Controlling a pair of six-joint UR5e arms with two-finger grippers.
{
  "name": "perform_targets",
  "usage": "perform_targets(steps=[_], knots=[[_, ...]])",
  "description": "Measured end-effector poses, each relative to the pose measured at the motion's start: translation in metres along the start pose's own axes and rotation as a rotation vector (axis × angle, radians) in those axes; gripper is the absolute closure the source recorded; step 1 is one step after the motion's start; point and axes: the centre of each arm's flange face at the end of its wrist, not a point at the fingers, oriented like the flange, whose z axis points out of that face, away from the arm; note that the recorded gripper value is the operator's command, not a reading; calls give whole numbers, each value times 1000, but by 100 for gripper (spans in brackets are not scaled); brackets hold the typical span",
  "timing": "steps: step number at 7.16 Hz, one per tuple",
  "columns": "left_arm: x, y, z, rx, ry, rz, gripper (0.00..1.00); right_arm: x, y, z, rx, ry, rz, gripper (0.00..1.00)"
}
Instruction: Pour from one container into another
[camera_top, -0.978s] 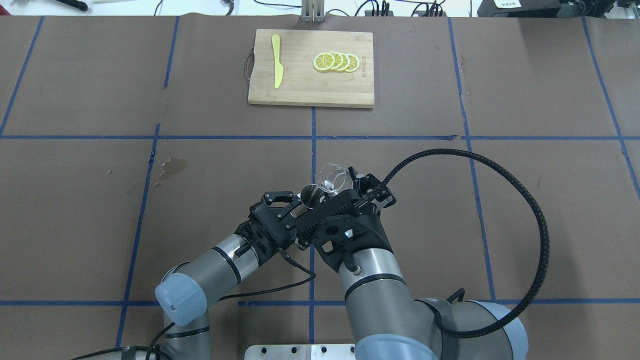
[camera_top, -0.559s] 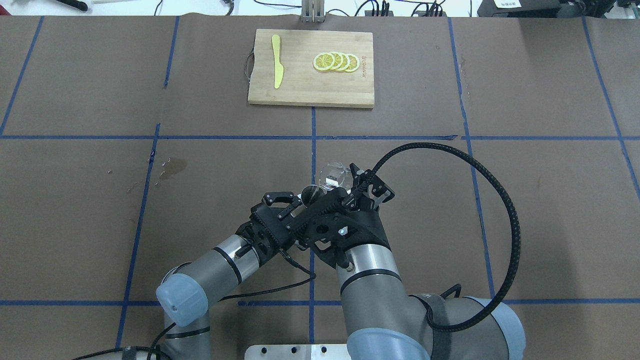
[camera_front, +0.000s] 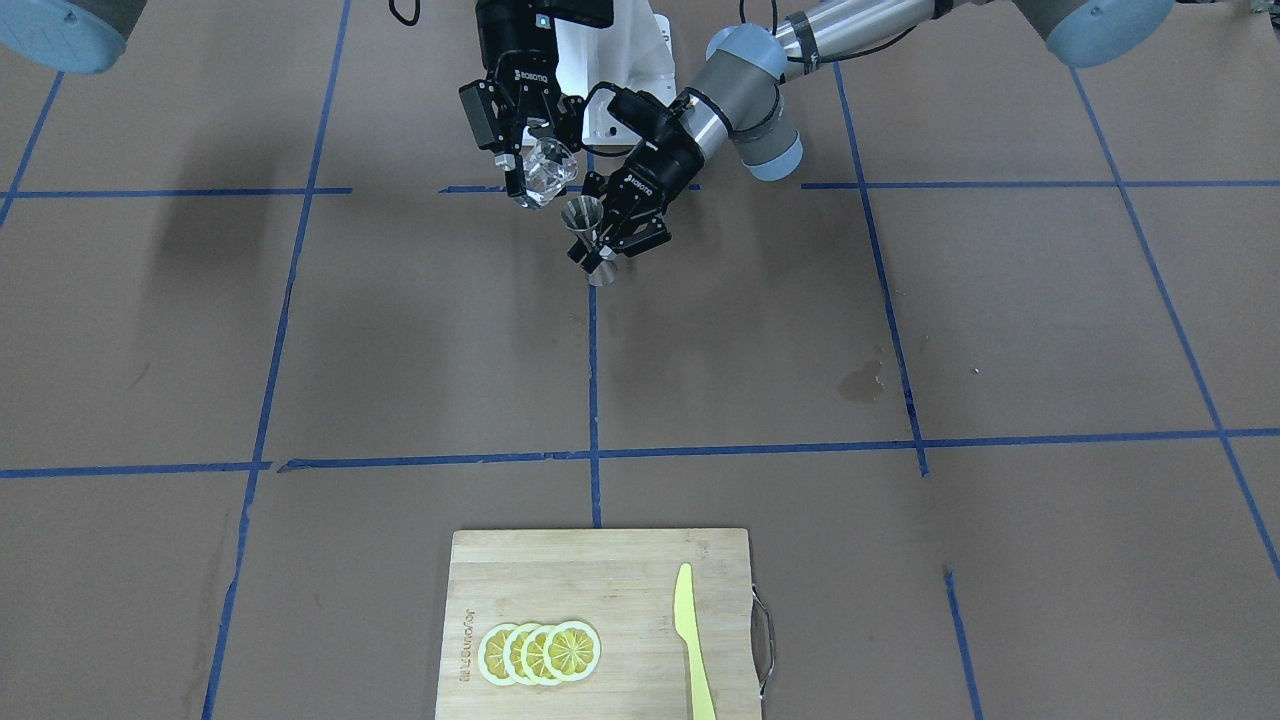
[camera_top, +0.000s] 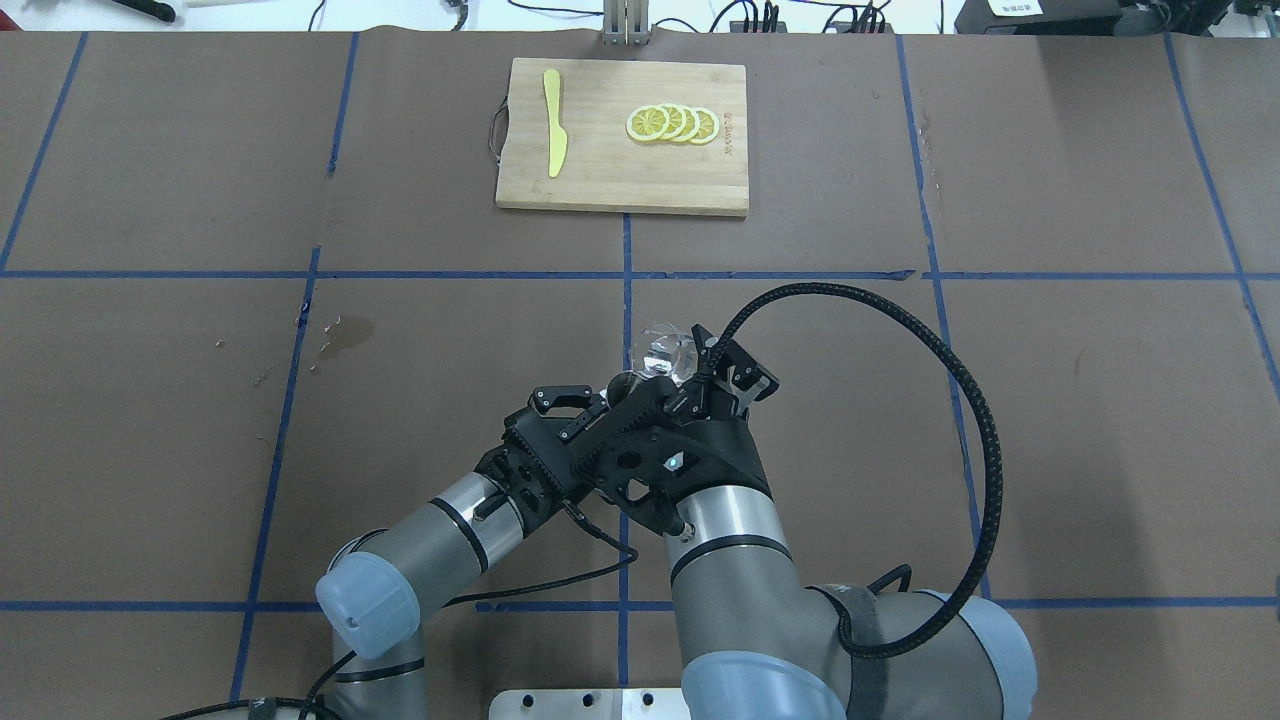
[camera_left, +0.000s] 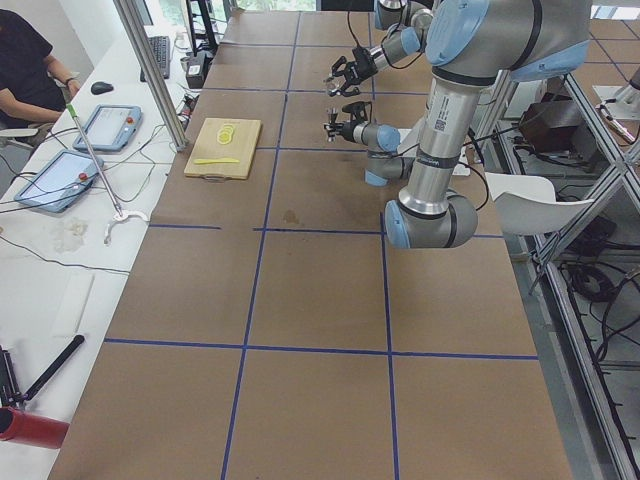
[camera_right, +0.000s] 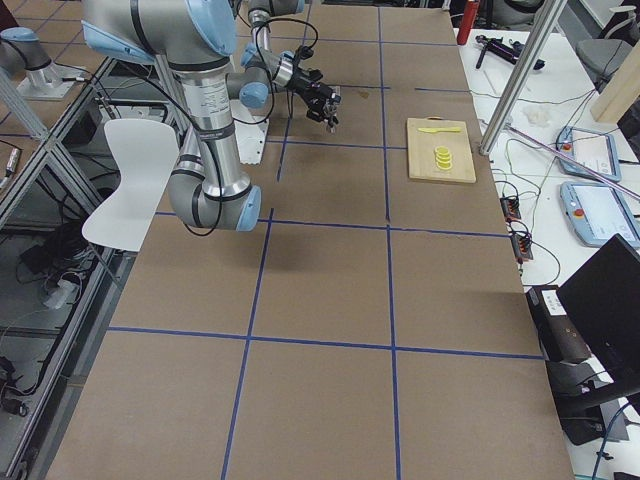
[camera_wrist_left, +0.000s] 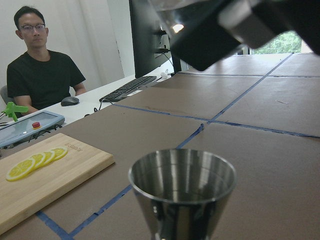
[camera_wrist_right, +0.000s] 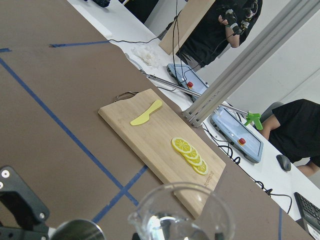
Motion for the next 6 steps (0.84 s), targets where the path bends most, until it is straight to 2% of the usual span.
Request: perform_targets(steps=[3, 6], knots=[[10, -2, 0, 6, -1, -77, 100, -3, -18, -2, -28, 21, -69, 100], [11, -3, -1, 19, 5, -117, 100, -4, -19, 2, -39, 32, -118, 100]])
